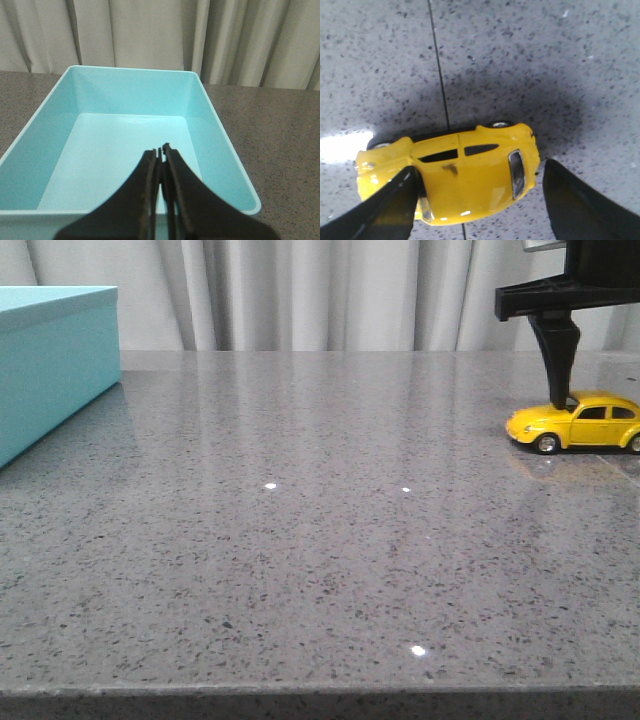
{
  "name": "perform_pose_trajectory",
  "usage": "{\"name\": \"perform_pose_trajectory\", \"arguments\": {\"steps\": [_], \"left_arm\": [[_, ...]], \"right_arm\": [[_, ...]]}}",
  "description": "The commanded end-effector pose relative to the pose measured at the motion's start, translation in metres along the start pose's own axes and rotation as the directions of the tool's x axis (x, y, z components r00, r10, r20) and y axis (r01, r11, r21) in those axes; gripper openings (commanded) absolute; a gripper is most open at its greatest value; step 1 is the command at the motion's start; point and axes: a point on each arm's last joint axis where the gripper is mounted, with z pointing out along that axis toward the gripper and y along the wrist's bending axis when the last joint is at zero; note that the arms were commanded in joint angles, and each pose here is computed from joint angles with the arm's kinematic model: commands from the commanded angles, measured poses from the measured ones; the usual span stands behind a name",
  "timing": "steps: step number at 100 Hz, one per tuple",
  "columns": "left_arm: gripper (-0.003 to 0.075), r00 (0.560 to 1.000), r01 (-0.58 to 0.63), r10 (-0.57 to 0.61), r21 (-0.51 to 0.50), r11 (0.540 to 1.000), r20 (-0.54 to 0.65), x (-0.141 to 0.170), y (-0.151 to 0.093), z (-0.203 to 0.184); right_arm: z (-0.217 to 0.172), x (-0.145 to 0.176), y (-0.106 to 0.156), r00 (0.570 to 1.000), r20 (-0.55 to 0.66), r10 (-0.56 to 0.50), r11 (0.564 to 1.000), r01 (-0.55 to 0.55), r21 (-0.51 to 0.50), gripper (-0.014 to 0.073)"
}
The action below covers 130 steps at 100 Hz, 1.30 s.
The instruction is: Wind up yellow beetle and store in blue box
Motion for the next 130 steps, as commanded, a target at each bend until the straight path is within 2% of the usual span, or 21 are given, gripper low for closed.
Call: {"name": "perform_pose_trajectory", "arguments": {"steps": [1, 13, 26, 51, 66, 98, 130], "left_arm": [[-0.0019, 0.994, 0.009, -0.011, 0.012, 1.0, 0.106, -0.018, -0.002, -0.001], [-0.0019, 0.994, 0.009, -0.011, 0.012, 1.0, 0.106, -0.018, -0.002, -0.001], [-0.0019, 0.994, 0.009, -0.011, 0.012, 1.0, 0.106, -0.018, -0.002, -0.001], [-0.0019, 0.994, 0.011, -0.013, 0.013, 1.0, 0.105, -0.018, -0.002, -0.001], [-0.0019, 0.994, 0.013, -0.015, 0.013, 1.0, 0.105, -0.018, -0.002, -0.001], [-0.0019, 0.994, 0.017, -0.018, 0.014, 1.0, 0.105, -0.018, -0.002, -0.001], [-0.0019, 0.999, 0.027, -0.027, 0.01, 1.0, 0.03, -0.018, -0.002, 0.012]], "right_arm": [[-0.025, 0.006, -0.017, 1.0, 0.0, -0.013, 0.998, 0.013, 0.063, 0.0526], [-0.049, 0.014, -0.017, 0.999, 0.034, -0.02, 0.999, 0.021, -0.028, 0.0526], [-0.092, 0.03, -0.023, 0.989, 0.141, -0.041, 0.987, 0.061, -0.147, 0.0526], [-0.154, 0.058, -0.045, 0.936, 0.351, -0.002, 0.972, 0.085, -0.221, 0.0526], [-0.167, 0.067, -0.051, 0.917, 0.398, -0.036, 0.968, 0.132, -0.215, 0.0526], [-0.179, 0.073, -0.056, 0.895, 0.445, -0.026, 0.964, 0.14, -0.226, 0.0526], [-0.18, 0.074, -0.055, 0.888, 0.459, -0.032, 0.962, 0.151, -0.226, 0.0526]]}}
